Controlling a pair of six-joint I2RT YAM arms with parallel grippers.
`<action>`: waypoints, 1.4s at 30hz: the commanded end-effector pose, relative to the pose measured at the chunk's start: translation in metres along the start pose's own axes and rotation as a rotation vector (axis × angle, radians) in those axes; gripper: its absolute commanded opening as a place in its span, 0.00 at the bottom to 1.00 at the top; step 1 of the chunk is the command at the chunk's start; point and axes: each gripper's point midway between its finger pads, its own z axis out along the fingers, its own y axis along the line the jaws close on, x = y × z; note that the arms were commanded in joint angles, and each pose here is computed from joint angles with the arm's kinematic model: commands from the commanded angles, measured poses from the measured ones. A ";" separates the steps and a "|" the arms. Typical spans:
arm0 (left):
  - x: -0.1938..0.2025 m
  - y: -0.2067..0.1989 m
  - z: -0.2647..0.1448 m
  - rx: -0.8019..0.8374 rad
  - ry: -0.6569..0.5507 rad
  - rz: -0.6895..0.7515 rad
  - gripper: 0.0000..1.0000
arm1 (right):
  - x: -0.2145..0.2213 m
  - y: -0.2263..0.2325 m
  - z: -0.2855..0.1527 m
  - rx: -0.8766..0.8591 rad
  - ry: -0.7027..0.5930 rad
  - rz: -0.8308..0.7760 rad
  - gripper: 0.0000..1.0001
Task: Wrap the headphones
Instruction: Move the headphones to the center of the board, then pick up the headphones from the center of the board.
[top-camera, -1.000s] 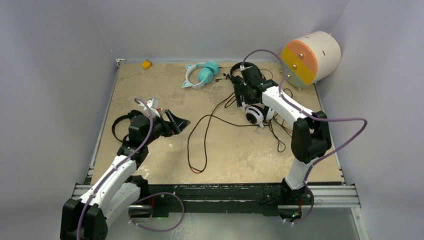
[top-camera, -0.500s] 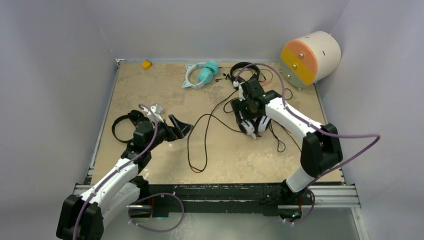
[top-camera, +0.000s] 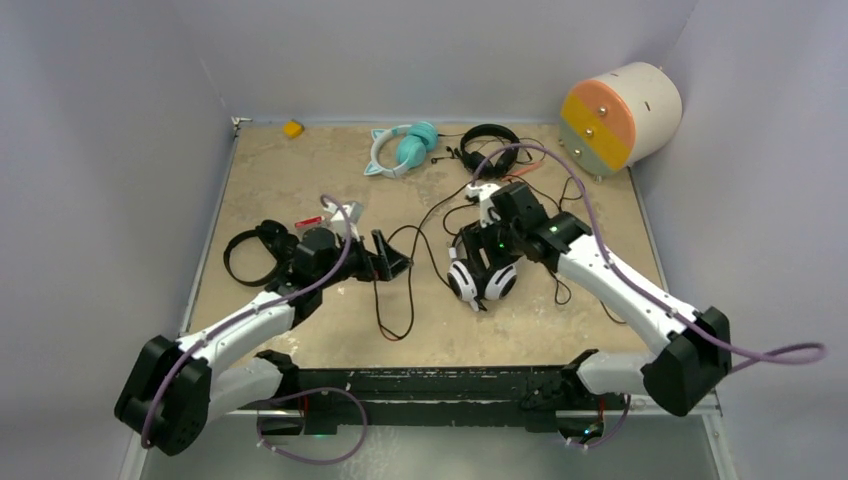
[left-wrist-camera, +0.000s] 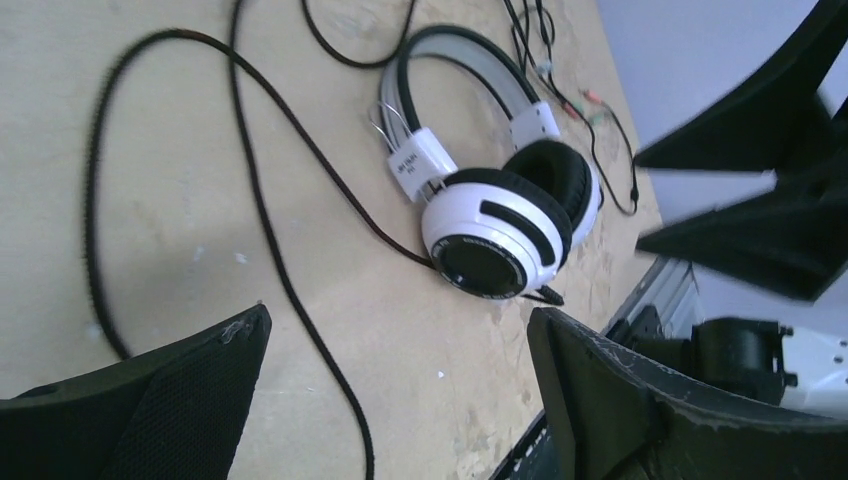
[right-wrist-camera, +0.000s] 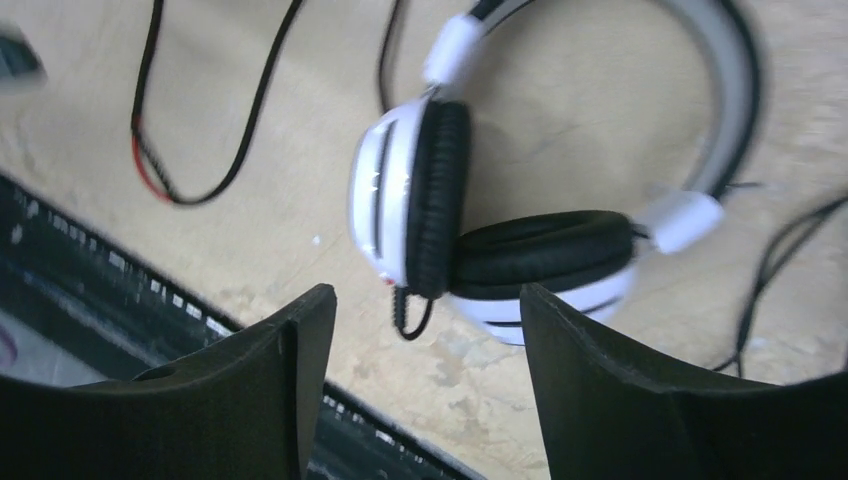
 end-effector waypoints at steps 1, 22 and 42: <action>0.006 -0.030 0.017 0.068 0.052 0.132 0.99 | -0.006 -0.061 -0.013 0.218 -0.104 0.206 0.71; 0.011 -0.056 0.023 0.045 0.050 0.239 0.99 | 0.012 -0.163 0.045 0.606 -0.122 0.879 0.70; -0.034 -0.044 -0.002 -0.190 -0.049 0.228 0.95 | -0.037 -0.116 0.028 0.381 -0.303 0.382 0.00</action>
